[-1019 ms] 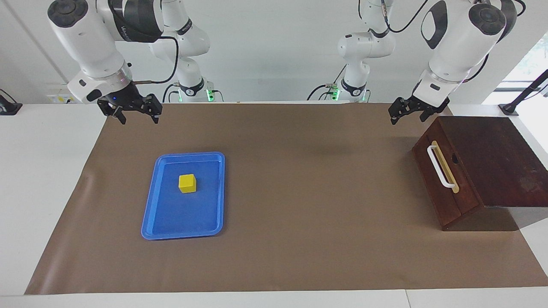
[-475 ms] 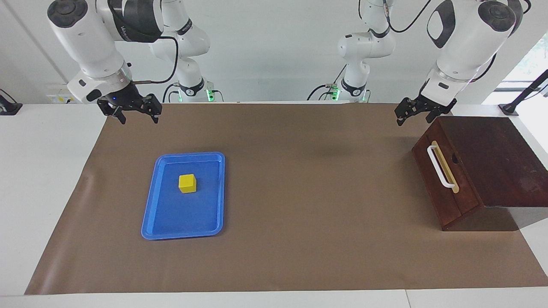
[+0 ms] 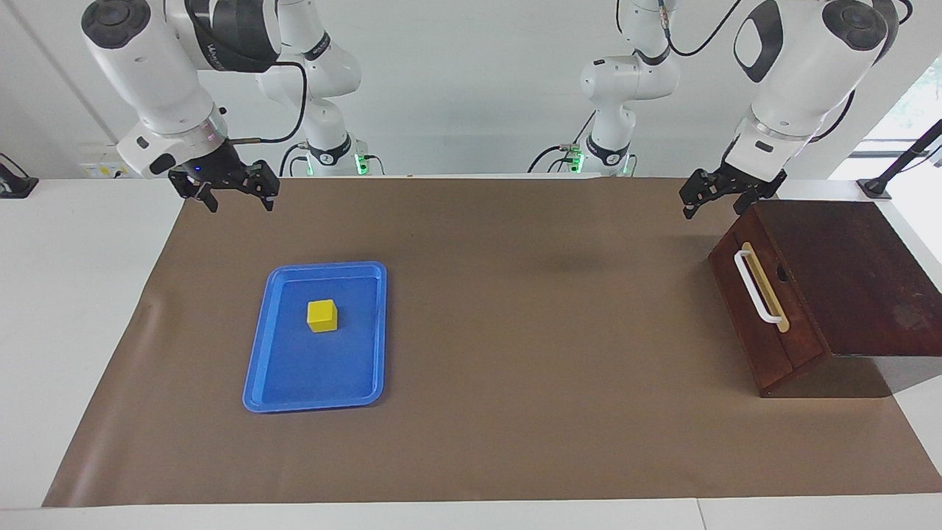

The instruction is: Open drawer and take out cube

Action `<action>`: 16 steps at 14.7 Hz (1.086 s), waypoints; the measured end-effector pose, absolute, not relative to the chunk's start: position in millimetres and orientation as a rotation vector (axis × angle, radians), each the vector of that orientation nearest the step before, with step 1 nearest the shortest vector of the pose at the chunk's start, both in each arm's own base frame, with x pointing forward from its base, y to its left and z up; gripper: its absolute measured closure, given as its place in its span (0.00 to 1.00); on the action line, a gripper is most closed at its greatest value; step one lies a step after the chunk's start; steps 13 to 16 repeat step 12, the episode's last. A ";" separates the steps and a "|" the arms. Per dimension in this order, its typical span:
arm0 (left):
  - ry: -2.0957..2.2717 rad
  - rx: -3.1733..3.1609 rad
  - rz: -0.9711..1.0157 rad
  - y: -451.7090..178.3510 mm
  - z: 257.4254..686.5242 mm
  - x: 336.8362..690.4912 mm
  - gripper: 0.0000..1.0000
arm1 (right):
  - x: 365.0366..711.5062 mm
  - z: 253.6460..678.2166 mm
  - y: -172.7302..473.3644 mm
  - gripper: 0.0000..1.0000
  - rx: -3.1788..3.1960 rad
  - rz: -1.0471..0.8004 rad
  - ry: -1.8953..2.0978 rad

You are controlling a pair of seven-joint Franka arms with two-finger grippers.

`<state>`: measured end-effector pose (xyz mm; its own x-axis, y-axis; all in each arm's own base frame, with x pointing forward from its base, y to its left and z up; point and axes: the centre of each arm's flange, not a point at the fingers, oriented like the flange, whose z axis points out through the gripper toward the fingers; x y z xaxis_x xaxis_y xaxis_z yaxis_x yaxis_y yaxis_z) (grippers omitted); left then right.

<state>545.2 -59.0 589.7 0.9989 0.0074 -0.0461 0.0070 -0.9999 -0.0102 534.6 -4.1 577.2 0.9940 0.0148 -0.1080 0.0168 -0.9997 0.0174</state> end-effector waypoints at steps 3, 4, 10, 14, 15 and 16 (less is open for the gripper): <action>-0.011 -3.131 0.070 -59.0 589.8 545.4 0.00 | 534.4 577.2 -4.1 0.00 3.119 -0.170 0.025; -0.011 -3.132 0.070 -59.0 589.8 545.4 0.00 | 534.3 577.2 -4.1 0.00 3.119 -0.171 0.024; -0.011 -3.132 0.068 -59.1 589.8 545.6 0.00 | 533.6 579.2 -4.9 0.00 3.119 -0.175 0.021; -0.011 -3.132 0.065 -59.1 589.9 545.9 0.00 | 533.6 579.9 -4.9 0.00 3.119 -0.173 0.020; -0.011 -3.132 0.065 -59.1 589.9 545.9 0.00 | 533.6 579.9 -4.9 0.00 3.119 -0.173 0.020; -0.011 -3.132 0.065 -59.1 589.9 545.9 0.00 | 533.6 579.9 -4.9 0.00 3.119 -0.173 0.020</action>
